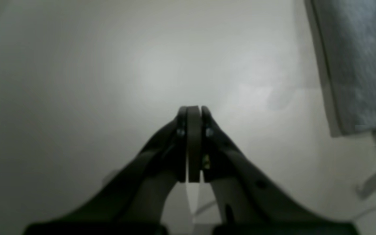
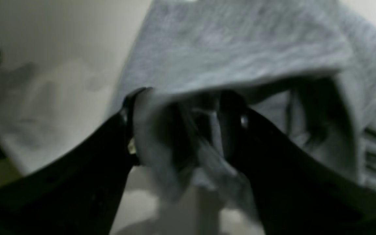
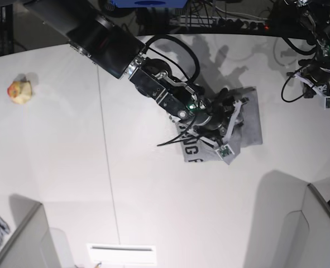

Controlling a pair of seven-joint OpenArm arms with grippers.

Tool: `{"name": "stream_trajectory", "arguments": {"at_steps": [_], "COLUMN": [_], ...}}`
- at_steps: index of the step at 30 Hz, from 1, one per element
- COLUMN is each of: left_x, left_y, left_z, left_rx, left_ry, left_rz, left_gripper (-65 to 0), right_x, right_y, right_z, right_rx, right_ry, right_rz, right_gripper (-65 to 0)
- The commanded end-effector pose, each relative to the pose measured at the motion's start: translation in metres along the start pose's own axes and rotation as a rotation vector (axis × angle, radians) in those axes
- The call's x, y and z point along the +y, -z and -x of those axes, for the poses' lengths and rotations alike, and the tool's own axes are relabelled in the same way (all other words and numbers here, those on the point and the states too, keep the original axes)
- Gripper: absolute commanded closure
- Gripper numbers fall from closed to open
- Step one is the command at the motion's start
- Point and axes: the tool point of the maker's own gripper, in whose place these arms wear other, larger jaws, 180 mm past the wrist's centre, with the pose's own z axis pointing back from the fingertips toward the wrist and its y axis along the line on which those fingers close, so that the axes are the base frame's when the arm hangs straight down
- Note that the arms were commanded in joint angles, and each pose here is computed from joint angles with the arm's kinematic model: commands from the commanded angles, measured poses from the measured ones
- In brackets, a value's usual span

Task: Fold the T-shirt properly
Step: 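Fold the shirt bundle over toward the right gripper with both grippers, then press the folded bundle flat with the right gripper and release it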

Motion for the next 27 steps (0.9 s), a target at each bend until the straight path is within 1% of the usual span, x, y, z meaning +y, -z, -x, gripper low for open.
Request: {"name": "stream_trajectory", "arguments": {"at_steps": [1, 5, 9, 12, 16, 20, 23, 24, 26, 27], "left_x": [0.005, 0.003, 0.003, 0.003, 0.002, 0.002, 0.002, 0.003, 0.003, 0.003], "left_y": [-0.004, -0.005, -0.005, -0.005, -0.005, -0.005, -0.004, -0.005, -0.005, -0.005], "left_z": [-0.012, -0.012, -0.012, -0.012, -0.011, -0.013, -0.013, -0.013, -0.013, -0.013], "left_rx": [-0.039, -0.042, -0.041, -0.041, -0.041, -0.046, -0.047, -0.047, -0.047, -0.047], "left_ry": [0.016, 0.015, 0.013, 0.013, 0.012, 0.011, 0.009, 0.008, 0.008, 0.008], "left_rz": [-0.008, -0.004, -0.002, -0.002, -0.001, -0.001, 0.000, -0.001, -0.001, -0.001], "left_gripper": [0.0, 0.0, 0.0, 0.0, 0.0, 0.0, 0.0, 0.0, 0.0, 0.0], "right_x": [0.014, 0.018, 0.004, 0.002, 0.029, 0.057, 0.073, 0.078, 0.097, 0.106], "right_y": [-0.008, -0.010, 0.001, 0.006, 0.011, 0.011, 0.010, 0.008, -0.005, -0.013], "right_z": [-0.034, -0.039, -0.024, -0.015, 0.001, 0.017, 0.013, 0.008, -0.005, -0.015], "right_rx": [-0.075, -0.068, -0.016, 0.003, 0.004, 0.052, 0.023, 0.009, -0.023, -0.051], "right_ry": [-0.007, 0.025, 0.042, 0.038, -0.072, -0.080, -0.106, -0.096, -0.083, -0.096], "right_rz": [-0.033, -0.064, -0.027, -0.018, -0.055, -0.137, -0.184, -0.202, -0.269, -0.296], "right_gripper": [-28.4, -28.5, -28.2, -28.1, -28.1, -27.9, -27.9, -27.9, -27.9, -27.8]}}
